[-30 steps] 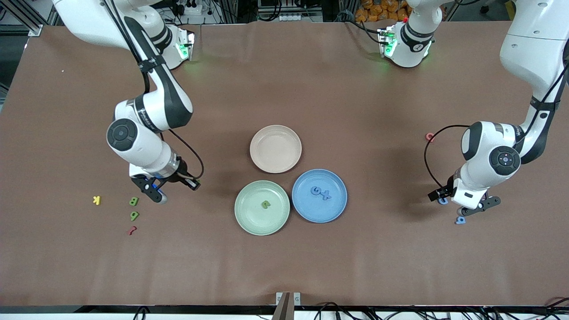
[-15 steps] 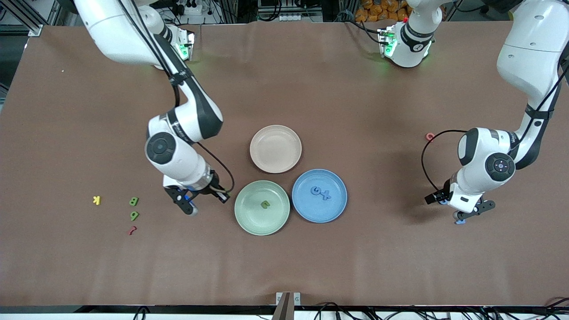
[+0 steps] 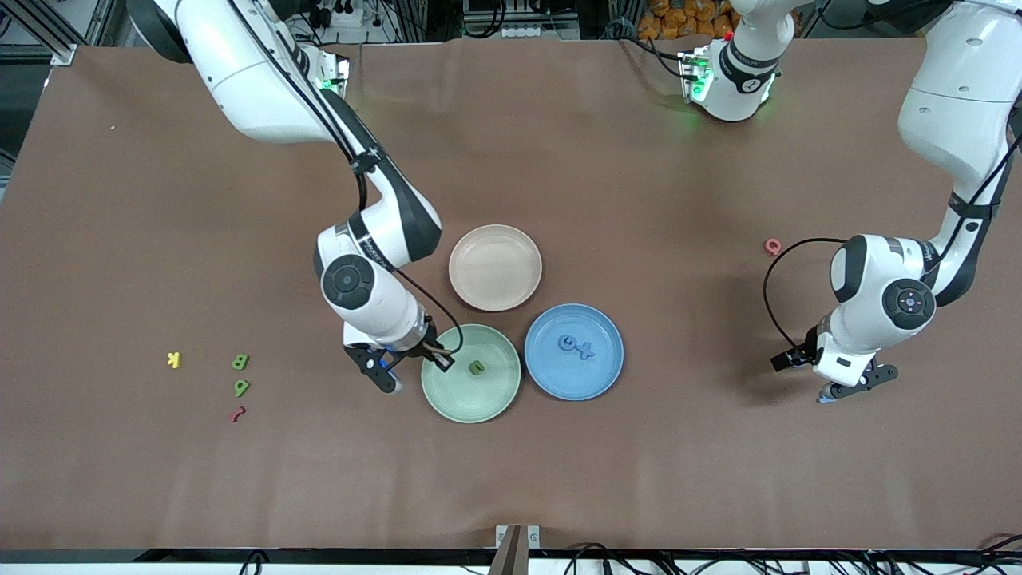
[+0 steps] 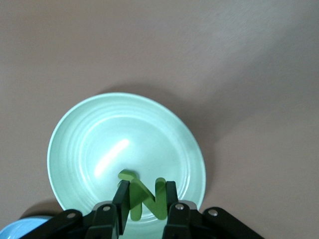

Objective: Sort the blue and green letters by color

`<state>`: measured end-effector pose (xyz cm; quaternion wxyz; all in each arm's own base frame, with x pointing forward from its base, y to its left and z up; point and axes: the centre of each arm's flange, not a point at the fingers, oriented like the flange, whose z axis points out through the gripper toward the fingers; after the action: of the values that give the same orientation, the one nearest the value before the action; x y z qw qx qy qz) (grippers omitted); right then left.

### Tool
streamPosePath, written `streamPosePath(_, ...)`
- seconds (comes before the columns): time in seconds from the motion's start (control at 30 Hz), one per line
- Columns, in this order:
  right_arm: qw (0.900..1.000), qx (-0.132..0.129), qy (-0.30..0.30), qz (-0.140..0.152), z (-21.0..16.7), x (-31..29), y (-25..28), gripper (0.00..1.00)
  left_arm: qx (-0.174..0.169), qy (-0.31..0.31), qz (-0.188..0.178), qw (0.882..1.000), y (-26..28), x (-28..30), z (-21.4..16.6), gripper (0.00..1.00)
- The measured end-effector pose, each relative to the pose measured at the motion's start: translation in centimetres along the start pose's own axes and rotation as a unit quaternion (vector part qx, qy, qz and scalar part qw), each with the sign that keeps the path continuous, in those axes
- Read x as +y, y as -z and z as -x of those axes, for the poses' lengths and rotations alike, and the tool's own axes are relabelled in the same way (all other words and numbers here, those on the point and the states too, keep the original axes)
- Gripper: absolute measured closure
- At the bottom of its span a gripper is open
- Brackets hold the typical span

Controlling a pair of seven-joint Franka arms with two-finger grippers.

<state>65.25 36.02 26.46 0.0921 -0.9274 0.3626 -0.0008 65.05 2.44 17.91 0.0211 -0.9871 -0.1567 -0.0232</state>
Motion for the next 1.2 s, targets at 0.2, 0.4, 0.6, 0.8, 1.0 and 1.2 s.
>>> streamPosePath(0.2,1.000,-0.001,0.010,0.005,0.9,-0.6,-2.0,0.67,0.000,0.000,0.003,1.000,-0.5,0.1,0.1,0.13)
streamPosePath(0.4,1.000,-0.001,0.014,0.008,1.3,-0.9,-3.3,0.67,0.006,0.000,0.006,1.000,-0.3,0.2,-0.2,0.48)
streamPosePath(0.6,1.000,0.002,0.015,0.009,1.3,-1.1,-3.8,0.67,0.010,0.002,0.006,1.000,0.2,-0.1,-0.5,0.67)
streamPosePath(0.8,1.000,0.004,0.014,0.010,0.9,-1.0,-3.8,0.44,0.011,0.003,0.007,1.000,0.1,-0.2,-0.5,0.67)
streamPosePath(1.0,1.000,0.004,0.014,0.016,0.7,-1.2,-3.2,0.14,0.018,0.001,0.012,1.000,0.7,0.6,-0.8,0.67)
streamPosePath(1.2,0.998,-0.006,0.034,0.049,0.0,-1.1,-1.1,0.07,0.027,0.020,0.027,0.999,2.4,3.2,-0.6,0.67)
